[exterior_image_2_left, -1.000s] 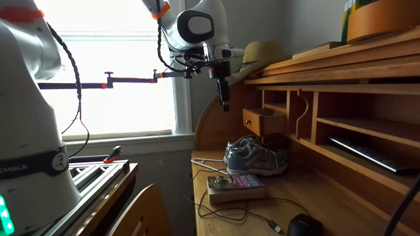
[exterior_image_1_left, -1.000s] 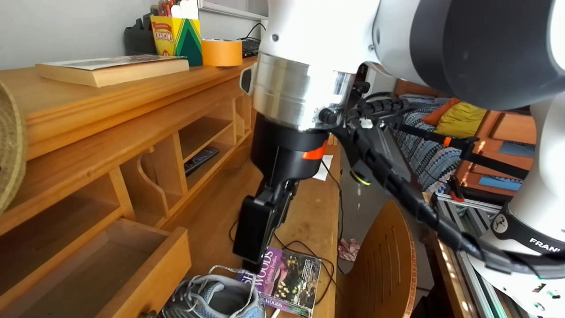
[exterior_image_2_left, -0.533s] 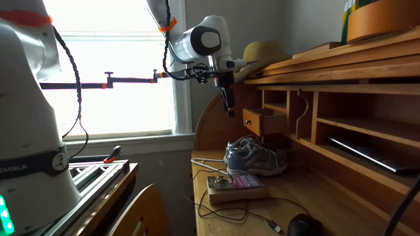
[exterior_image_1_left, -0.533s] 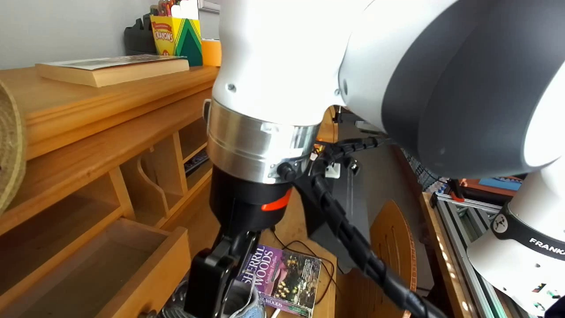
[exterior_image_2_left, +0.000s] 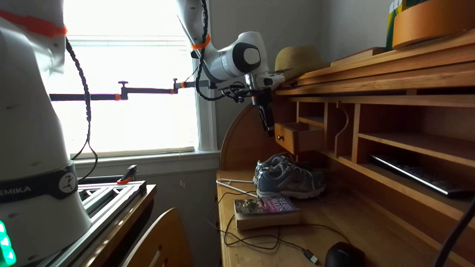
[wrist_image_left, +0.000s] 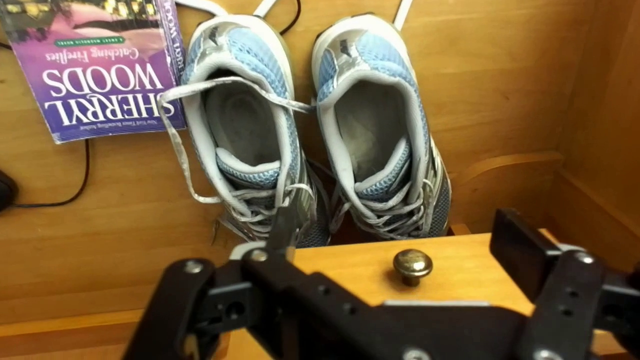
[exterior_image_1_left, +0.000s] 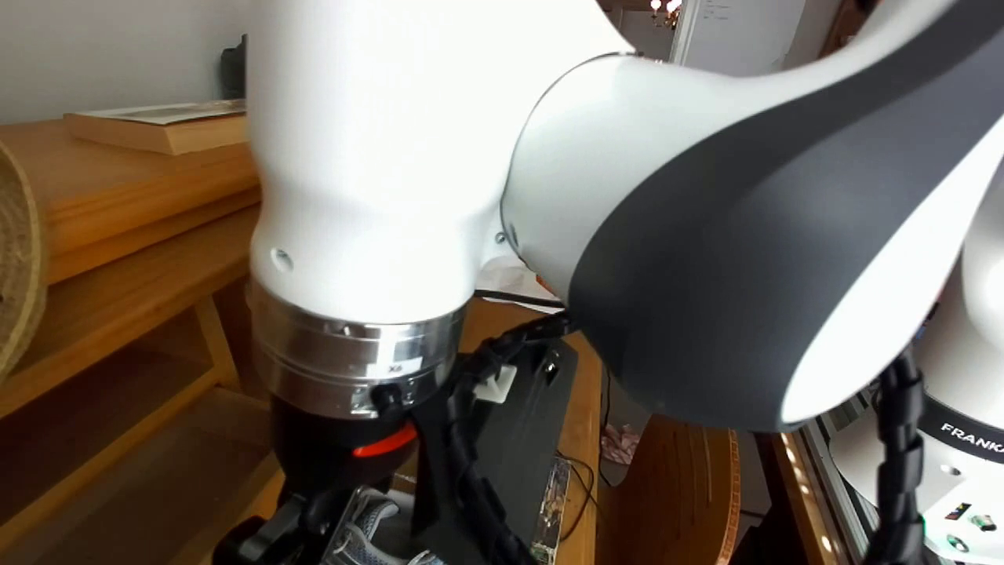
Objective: Close the drawer on the left.
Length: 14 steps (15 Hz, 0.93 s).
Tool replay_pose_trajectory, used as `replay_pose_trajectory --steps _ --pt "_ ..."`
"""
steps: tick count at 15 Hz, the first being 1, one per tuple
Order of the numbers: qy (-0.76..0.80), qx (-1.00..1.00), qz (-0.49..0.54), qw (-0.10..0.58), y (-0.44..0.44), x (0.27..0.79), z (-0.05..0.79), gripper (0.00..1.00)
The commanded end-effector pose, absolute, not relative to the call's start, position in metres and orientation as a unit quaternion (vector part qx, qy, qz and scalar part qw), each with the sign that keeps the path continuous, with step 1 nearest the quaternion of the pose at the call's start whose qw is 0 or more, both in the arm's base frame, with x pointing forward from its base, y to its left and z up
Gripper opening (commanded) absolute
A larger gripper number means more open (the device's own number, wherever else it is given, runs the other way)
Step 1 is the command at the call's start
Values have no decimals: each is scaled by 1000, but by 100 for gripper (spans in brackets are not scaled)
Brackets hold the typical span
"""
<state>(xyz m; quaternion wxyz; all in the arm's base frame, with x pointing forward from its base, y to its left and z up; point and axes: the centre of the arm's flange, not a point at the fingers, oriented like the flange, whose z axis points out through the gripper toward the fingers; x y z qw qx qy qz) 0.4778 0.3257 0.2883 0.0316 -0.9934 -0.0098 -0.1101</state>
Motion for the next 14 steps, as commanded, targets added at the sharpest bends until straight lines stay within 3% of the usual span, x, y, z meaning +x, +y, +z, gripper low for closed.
replay_pose_trajectory --steps 1,14 --pt "-6 -992 -121 23 347 497 275 100" --pt "-30 -983 -181 -1 361 524 265 100"
